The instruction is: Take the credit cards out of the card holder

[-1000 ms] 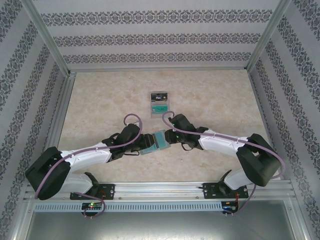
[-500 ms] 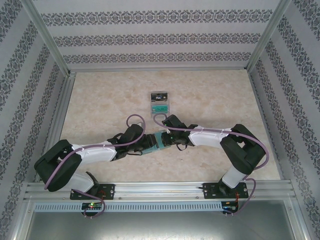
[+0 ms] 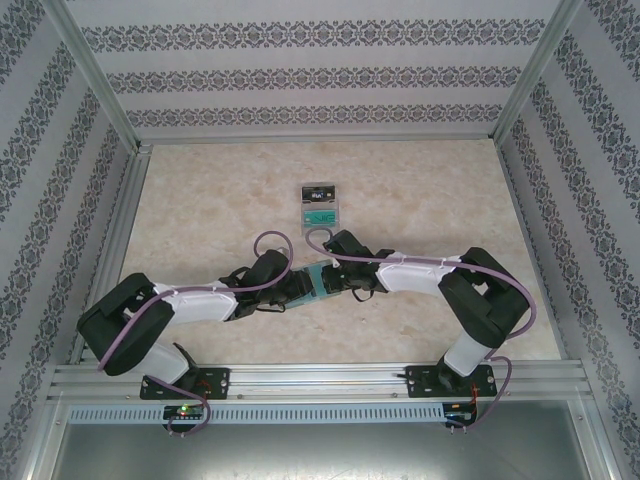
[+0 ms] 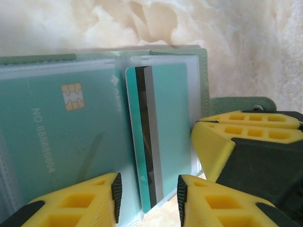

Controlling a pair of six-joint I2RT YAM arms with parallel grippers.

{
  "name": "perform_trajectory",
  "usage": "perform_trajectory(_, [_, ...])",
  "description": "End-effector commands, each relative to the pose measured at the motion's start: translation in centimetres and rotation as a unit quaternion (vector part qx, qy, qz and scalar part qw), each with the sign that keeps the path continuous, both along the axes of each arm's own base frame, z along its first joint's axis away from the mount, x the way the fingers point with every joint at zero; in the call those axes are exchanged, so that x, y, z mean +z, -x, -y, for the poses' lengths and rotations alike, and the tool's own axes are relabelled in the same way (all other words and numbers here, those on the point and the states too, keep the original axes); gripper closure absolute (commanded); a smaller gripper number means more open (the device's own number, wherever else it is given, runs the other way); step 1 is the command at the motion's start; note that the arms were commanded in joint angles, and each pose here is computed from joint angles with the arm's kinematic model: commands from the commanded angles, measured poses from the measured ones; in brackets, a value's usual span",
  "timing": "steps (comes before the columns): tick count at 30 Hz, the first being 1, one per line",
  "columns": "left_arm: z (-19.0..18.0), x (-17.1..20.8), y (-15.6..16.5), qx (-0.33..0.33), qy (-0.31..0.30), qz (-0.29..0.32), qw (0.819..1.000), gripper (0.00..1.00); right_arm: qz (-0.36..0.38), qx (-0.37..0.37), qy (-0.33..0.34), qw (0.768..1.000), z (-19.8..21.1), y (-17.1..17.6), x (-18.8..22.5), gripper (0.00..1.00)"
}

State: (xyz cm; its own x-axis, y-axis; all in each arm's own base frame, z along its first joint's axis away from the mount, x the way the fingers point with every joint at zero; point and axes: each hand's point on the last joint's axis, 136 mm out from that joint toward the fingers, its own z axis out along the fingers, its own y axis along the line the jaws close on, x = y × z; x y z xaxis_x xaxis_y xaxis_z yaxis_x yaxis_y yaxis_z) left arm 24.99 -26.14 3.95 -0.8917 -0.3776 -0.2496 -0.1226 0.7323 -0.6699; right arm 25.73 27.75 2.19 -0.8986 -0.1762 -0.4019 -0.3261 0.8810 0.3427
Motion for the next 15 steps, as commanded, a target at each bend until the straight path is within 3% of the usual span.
perform_trajectory(1, [0.31, -0.10, -0.09, 0.004, 0.008, 0.003, 1.000, 0.62, -0.015, 0.009, -0.009, 1.000, -0.74, 0.84, -0.42, 0.88])
perform_trajectory(9, [0.33, -0.32, -0.21, 0.004, 0.007, 0.003, 1.000, 0.65, -0.018, 0.011, -0.007, 1.000, -0.93, 0.96, -0.80, 0.88])
perform_trajectory(15, [0.47, -0.21, -0.29, 0.002, 0.013, 0.007, 1.000, 0.75, -0.018, 0.010, -0.005, 1.000, -0.85, 0.94, -0.87, 0.88])
